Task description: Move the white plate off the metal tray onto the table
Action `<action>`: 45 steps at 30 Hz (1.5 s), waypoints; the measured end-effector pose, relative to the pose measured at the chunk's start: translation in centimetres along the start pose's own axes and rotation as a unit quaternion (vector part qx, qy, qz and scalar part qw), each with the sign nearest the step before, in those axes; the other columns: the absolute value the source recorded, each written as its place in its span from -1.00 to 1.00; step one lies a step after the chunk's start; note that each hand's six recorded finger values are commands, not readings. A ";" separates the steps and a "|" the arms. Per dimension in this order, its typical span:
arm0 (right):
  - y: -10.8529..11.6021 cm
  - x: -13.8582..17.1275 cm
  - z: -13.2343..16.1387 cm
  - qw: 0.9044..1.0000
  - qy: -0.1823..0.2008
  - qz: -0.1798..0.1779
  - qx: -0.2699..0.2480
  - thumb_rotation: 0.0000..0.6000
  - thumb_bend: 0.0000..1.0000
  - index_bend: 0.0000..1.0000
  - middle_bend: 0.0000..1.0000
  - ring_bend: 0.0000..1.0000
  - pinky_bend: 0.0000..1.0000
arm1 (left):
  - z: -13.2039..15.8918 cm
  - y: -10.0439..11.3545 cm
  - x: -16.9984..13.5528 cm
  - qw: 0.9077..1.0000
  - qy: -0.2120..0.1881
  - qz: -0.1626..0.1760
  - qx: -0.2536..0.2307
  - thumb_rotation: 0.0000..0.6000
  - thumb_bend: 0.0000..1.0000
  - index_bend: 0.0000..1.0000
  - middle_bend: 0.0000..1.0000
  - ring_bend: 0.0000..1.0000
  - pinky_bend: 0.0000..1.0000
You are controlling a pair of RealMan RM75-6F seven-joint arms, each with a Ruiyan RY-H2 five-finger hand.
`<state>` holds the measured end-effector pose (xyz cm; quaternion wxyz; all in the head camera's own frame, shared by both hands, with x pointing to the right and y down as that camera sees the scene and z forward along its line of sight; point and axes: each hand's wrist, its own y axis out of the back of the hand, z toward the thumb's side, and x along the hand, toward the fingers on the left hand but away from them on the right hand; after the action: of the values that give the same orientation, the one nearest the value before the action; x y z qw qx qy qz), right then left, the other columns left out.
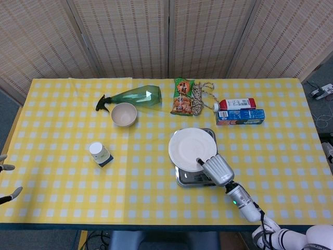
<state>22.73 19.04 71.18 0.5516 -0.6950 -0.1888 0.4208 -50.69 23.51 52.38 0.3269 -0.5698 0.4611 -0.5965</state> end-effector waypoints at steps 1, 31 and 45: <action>0.0 0.0 0.0 1.000 0.001 -0.001 0.000 1.00 -0.34 -0.16 1.00 1.00 1.00 | 0.0 0.0 0.0 1.000 0.000 0.000 0.000 1.00 -1.00 -0.07 -0.59 -0.48 0.13; 6.6 0.6 1.0 0.988 0.029 -0.152 0.031 1.00 -0.27 0.15 1.00 1.00 1.00 | 0.1 0.2 -0.2 1.000 -0.001 0.002 -0.003 1.00 -1.00 -0.07 -0.59 -0.48 0.13; 7.5 -2.9 4.7 0.981 0.070 -0.181 0.001 1.00 -0.27 0.16 1.00 1.00 1.00 | -0.7 0.4 0.1 1.000 0.012 0.003 -0.006 1.00 -1.00 -0.07 -0.59 -0.48 0.13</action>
<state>15.86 17.39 65.10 0.6312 -0.6766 -0.2722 0.2639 -51.47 23.42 52.13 0.3199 -0.5634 0.4697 -0.5997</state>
